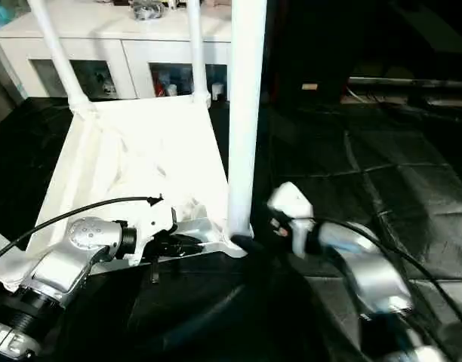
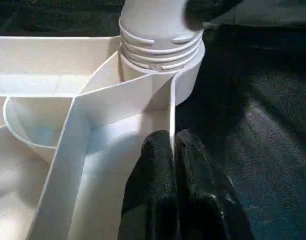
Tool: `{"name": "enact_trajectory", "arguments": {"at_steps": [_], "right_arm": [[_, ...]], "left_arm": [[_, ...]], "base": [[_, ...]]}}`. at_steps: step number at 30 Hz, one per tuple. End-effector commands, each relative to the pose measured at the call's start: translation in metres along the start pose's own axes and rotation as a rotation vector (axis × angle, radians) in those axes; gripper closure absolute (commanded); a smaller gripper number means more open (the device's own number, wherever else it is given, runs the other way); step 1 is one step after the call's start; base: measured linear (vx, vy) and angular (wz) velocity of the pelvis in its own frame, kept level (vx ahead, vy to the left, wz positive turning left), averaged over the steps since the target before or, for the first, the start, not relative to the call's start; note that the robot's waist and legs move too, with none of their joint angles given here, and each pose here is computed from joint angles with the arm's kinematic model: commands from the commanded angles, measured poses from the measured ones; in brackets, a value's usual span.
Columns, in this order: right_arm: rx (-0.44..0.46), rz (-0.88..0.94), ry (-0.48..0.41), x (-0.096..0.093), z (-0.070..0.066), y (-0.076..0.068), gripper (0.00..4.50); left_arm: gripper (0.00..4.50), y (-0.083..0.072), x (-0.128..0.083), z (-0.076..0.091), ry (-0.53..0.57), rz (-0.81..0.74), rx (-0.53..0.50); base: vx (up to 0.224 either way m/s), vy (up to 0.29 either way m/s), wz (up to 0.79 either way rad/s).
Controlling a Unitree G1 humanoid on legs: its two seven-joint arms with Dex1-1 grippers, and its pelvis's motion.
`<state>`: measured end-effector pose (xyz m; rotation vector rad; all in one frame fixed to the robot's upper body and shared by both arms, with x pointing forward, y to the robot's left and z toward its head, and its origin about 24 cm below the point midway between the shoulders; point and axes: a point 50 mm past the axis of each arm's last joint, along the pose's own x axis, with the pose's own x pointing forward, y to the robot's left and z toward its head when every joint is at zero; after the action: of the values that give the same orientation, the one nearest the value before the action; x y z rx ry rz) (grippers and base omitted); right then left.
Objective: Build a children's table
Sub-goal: Rotate leg to tighten
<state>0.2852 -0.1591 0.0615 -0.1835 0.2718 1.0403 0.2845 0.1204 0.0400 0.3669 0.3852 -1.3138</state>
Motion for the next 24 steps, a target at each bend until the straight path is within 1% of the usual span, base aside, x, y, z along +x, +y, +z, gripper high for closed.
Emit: {"name": "enact_trajectory", "arguments": {"at_steps": [1, 3, 5, 6, 8, 14, 15, 18, 21, 23, 24], "right_arm": [[-0.012, 0.016, 0.01, 0.004, -0.002, 0.001, 0.01], [-0.024, 0.047, 0.014, 0.007, -0.004, 0.003, 0.01], [-0.027, 0.058, 0.021, 0.008, -0.005, 0.004, 0.28], [-0.029, 0.064, 0.024, 0.009, -0.006, 0.004, 0.28], [-0.031, 0.076, 0.027, 0.01, -0.007, 0.006, 0.6], [-0.032, 0.081, 0.034, 0.012, -0.008, 0.002, 1.13], [-0.032, 0.082, 0.035, 0.012, -0.008, 0.001, 1.13], [-0.028, 0.084, 0.035, 0.013, -0.008, 0.001, 1.47], [-0.008, 0.077, 0.027, 0.015, -0.011, 0.003, 1.65], [0.044, 0.023, 0.002, 0.018, -0.016, 0.004, 1.74], [0.048, 0.018, 0.0, 0.019, -0.017, 0.004, 1.76]], "left_arm": [[4.5, -0.007, 0.006, -0.012, 0.063, -0.047, -0.032], [4.5, -0.006, 0.005, -0.011, 0.062, -0.044, -0.029], [4.5, -0.006, 0.004, -0.011, 0.064, -0.043, -0.028], [4.5, -0.005, 0.004, -0.012, 0.065, -0.042, -0.028], [4.5, -0.006, 0.003, -0.012, 0.066, -0.042, -0.027], [4.5, -0.006, 0.001, -0.012, 0.068, -0.045, -0.027], [4.5, -0.006, 0.0, -0.013, 0.067, -0.044, -0.026], [4.5, -0.007, -0.001, -0.013, 0.066, -0.043, -0.027], [4.5, -0.005, 0.0, -0.013, 0.063, -0.02, -0.032], [4.5, -0.002, 0.004, -0.012, 0.068, 0.038, -0.057], [4.5, -0.002, 0.005, -0.012, 0.068, 0.043, -0.06]], "base": [[0.0, 0.0, 0.0], [0.0, 0.0, 0.0], [0.0, 0.0, 0.0], [0.0, 0.0, 0.0], [0.0, 0.0, 0.0], [0.0, 0.0, 0.0], [0.0, 0.0, 0.0], [0.0, 0.0, 0.0], [0.0, 0.0, 0.0], [0.0, 0.0, 0.0], [0.0, 0.0, 0.0]]}}
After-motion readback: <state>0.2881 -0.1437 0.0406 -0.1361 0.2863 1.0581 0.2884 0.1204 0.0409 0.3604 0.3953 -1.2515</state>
